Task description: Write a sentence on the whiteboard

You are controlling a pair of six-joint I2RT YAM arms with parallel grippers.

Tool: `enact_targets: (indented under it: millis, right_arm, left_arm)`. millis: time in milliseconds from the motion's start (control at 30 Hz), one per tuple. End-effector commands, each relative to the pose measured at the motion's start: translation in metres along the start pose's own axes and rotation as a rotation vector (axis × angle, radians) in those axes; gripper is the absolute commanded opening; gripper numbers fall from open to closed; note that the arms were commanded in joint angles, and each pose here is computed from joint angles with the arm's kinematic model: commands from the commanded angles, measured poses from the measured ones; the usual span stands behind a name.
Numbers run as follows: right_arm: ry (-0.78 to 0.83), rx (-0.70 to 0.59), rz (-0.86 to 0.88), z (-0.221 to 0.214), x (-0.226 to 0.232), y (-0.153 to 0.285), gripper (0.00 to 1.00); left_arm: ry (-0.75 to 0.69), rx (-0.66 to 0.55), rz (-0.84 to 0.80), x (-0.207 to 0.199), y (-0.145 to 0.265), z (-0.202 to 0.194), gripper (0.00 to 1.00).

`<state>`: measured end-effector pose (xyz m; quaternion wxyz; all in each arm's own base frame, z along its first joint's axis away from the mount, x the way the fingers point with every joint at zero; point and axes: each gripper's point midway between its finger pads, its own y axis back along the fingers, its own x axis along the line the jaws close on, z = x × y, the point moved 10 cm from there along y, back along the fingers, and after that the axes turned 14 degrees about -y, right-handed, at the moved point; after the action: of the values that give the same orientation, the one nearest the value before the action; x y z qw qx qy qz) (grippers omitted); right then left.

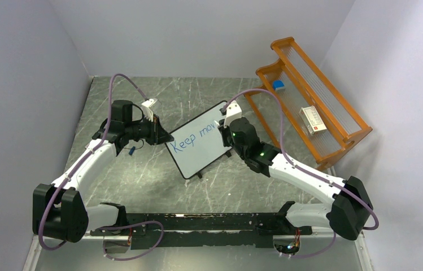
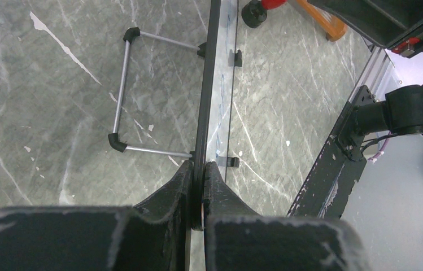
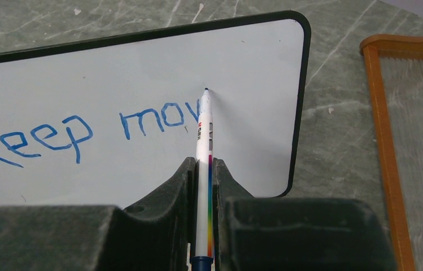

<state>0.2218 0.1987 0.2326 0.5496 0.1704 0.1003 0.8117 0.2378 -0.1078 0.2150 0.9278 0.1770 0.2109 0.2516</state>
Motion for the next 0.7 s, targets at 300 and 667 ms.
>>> enact_targets:
  millis: [300,667]
  right_arm:
    - [-0.005,-0.003,-0.014,-0.002,-0.001,-0.007,0.0]
    - [-0.031,-0.009,-0.007,-0.004,-0.006,0.005,0.0]
  left_arm:
    - [0.018,0.12,0.086,0.009,-0.005,-0.022,0.05]
    - [0.018,0.121,0.095,0.009,-0.005,-0.021,0.05]
